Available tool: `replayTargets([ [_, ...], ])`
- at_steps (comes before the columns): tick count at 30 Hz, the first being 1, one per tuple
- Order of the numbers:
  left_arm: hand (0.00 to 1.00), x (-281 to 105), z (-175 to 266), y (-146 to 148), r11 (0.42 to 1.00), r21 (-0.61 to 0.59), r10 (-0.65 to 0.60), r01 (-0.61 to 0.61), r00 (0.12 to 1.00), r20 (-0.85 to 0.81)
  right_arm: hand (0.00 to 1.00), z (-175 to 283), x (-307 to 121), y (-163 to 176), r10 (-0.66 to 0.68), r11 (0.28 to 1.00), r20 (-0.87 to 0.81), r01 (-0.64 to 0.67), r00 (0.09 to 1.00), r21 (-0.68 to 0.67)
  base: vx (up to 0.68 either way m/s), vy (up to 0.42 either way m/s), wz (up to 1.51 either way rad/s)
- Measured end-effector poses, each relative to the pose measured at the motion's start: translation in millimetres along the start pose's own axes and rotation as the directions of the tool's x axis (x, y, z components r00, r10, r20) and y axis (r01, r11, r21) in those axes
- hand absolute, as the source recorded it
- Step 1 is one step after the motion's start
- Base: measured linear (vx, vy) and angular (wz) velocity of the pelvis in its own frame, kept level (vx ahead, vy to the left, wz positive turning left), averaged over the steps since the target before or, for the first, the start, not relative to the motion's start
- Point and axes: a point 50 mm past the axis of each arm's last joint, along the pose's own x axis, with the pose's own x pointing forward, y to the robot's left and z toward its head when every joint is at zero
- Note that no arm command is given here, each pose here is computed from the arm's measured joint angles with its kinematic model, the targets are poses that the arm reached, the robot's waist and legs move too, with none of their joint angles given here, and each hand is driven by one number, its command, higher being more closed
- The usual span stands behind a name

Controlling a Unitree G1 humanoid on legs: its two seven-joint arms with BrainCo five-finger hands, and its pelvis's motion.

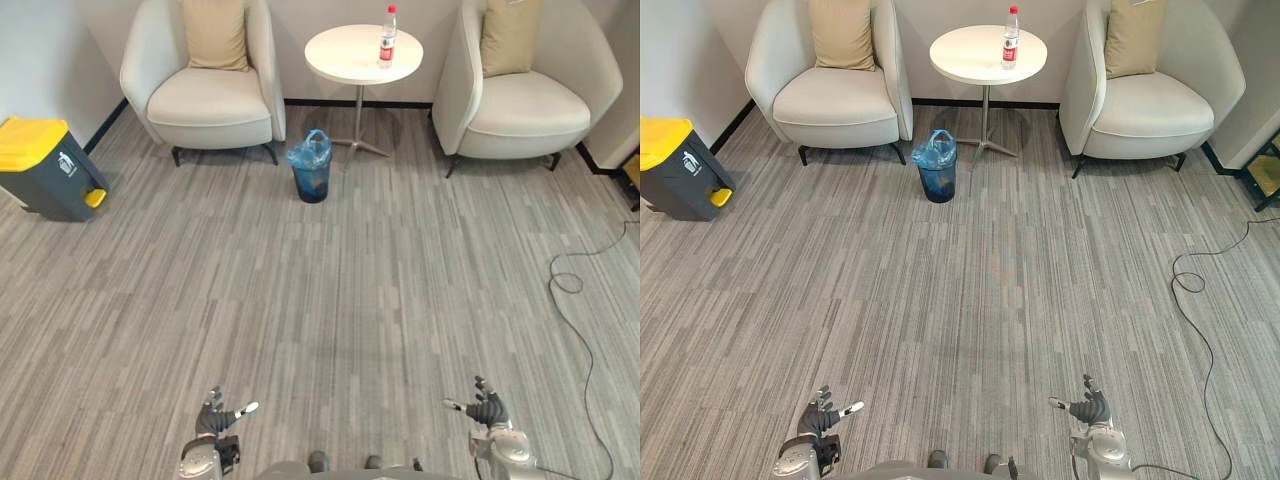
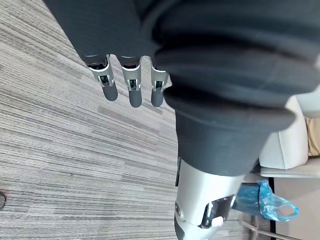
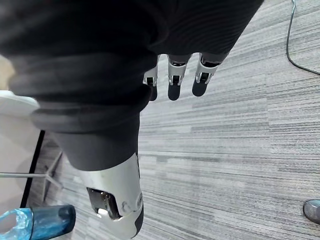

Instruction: Gather rubbish on tea table into small bin, then transfer packed bag to large trash can.

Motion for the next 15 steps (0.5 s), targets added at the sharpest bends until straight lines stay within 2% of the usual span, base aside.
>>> replayTargets([
  [6,0.00,-5,-6,4,1.000,0.003,0.005,-0.005,1.000,-0.008,0.00,0,-1,-9,-0.018,1.000,0.005,0.018,1.000,0.002,-0.04,-0.016,-0.01],
  [15,0.00,-9,-12,9,1.000,-0.015,0.024,-0.024,0.999,-0.025,0.00,3,1,-15,-0.072,0.990,0.006,0.070,0.997,0.119,-0.04,0.000,-0.20],
])
